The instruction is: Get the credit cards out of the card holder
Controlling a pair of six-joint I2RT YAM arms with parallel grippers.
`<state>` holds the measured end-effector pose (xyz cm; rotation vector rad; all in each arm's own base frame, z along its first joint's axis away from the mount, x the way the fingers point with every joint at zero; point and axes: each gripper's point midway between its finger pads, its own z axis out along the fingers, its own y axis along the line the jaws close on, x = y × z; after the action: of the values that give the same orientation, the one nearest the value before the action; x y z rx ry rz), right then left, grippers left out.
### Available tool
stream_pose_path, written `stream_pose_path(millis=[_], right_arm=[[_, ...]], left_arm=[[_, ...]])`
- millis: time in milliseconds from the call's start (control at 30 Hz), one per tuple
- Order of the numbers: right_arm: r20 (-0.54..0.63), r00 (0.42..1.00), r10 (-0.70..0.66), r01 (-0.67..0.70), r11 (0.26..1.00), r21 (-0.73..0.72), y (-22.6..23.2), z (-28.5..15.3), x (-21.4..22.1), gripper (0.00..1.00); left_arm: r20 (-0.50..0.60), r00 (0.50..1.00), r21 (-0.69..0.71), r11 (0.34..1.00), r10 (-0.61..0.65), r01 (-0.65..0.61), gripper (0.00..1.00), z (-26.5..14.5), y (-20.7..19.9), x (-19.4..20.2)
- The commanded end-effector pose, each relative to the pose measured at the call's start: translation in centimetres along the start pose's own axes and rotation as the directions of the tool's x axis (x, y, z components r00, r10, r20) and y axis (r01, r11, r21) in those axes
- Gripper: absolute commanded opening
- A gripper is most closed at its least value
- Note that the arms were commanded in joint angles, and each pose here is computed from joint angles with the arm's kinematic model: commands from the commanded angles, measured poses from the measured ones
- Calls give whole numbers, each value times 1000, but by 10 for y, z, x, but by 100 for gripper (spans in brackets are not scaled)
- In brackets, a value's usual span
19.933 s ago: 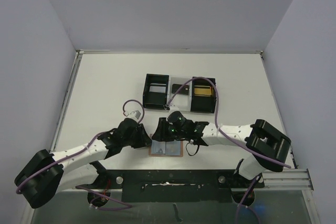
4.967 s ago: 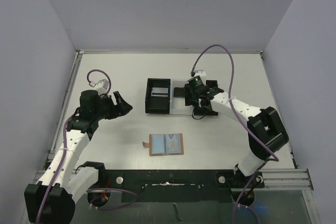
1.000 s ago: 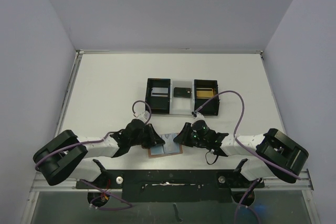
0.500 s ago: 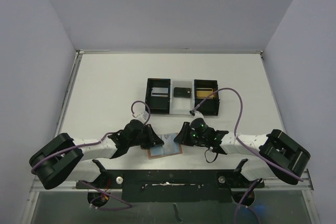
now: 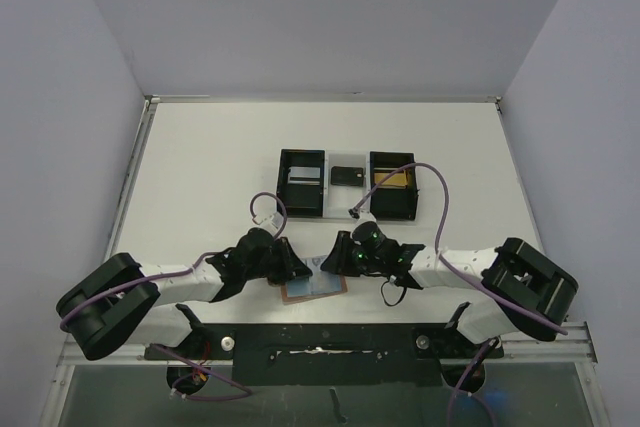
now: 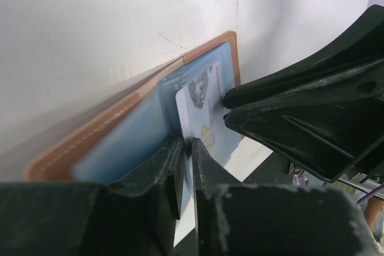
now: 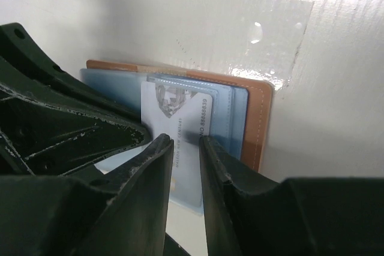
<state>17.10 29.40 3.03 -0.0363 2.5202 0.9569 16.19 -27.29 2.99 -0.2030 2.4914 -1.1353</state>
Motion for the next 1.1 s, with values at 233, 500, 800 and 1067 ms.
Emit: stream_pose_path(millis=[233,500,800,1067], right_arm=[[12,997,77,-78,995,62,-19,5,9,27],[16,997,79,-80,994,78,-23,5,10,27],[20,997,74,-75,992,101,-27,3,10,26],[18,999,33,-35,996,83,-17,3,3,25]], left_arm=[[7,998,155,987,-55,53,21,-3,-28,-4],[36,995,148,985,-97,91,6,-5,-22,-7],[76,994,97,993,-81,73,4,-17,-9,-12],[76,996,45,998,-36,33,4,-21,-1,-15]])
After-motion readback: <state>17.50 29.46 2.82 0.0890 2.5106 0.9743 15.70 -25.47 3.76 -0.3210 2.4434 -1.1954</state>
